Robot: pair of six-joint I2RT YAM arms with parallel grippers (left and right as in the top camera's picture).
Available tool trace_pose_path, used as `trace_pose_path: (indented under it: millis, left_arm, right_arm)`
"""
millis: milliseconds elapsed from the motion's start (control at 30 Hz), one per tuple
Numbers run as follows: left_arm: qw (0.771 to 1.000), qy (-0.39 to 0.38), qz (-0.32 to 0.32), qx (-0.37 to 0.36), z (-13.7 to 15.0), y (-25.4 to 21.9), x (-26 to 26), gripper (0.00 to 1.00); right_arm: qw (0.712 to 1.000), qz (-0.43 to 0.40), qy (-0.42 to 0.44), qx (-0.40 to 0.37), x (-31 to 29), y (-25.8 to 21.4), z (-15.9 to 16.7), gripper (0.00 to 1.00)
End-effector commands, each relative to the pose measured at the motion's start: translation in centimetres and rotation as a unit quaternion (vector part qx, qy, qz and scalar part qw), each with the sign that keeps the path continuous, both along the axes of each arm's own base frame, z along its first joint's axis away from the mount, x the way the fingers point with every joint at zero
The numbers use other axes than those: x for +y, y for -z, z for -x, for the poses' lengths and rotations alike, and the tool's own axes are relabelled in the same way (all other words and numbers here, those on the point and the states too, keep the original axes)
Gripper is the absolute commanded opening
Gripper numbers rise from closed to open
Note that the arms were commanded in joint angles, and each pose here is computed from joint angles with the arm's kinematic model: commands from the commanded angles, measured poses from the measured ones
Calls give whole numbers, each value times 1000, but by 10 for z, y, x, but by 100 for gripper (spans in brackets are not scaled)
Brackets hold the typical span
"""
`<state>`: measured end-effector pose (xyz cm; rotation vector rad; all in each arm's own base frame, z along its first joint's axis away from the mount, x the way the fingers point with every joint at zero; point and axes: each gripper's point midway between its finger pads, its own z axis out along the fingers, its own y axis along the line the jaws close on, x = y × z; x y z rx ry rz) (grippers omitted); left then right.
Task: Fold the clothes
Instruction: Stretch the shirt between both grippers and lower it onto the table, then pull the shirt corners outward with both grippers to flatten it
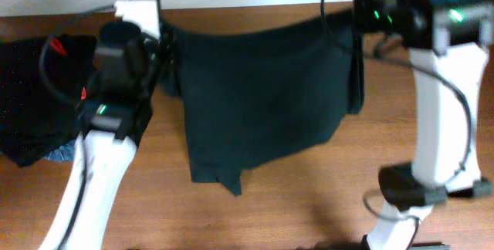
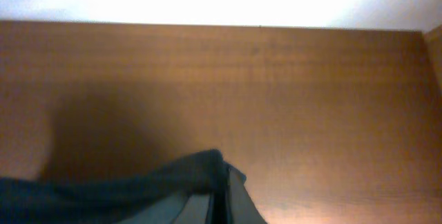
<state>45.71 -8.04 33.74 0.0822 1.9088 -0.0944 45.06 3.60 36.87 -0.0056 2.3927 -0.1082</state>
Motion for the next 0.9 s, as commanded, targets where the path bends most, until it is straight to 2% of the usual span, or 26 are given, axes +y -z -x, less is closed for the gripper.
trace_pose_path:
  millis: [0, 100, 200, 267, 333, 400, 433, 500, 567, 633, 733, 800, 867]
  left_arm:
    - [999, -12, -33, -16, -60, 27, 17, 0]
    - [998, 7, -13, -59, -95, -13, 25, 0]
    - [995, 11, -38, -95, -95, -60, 33, 0]
    - [994, 16, -51, -93, -88, -78, 33, 0]
    - [997, 43, -47, -53, -79, -67, 24, 0]
    - [995, 91, -34, 31, -61, -30, 4, 0]
    - [988, 114, -27, 105, -44, 4, -6, 0]
    - [960, 129, -27, 248, -3, 64, -14, 0]
    - [932, 135, -29, 334, 27, 95, -17, 0]
    - [883, 132, -39, 449, 68, 134, -14, 0]
    - [847, 130, -40, 513, 91, 157, -11, 0]
    - [815, 127, -40, 564, 108, 176, -8, 0]
    - [803, 127, -40, 582, 114, 184, -7, 0]
  right_arm:
    - [999, -9, -31, 5, -8, 47, -65, 4]
    - [997, -42, -24, -65, -24, 25, -93, 4]
    - [992, -39, -7, -117, -45, -16, -86, 5]
    - [992, -38, 4, -118, -56, -26, -73, 5]
    - [996, -38, 7, -81, -58, -13, -61, 5]
    - [999, -39, 10, -2, -57, 20, -39, 5]
    - [998, -41, 11, 49, -56, 40, -25, 5]
    - [988, -40, 12, 149, -55, 79, 3, 5]
    - [979, -35, 5, 201, -55, 100, 16, 5]
    - [966, -35, 6, 255, -55, 129, 26, 5]
    - [948, -37, 7, 315, -54, 163, 39, 5]
    - [926, -37, 4, 376, -54, 198, 57, 4]
    - [910, -36, -2, 413, -53, 216, 71, 4]
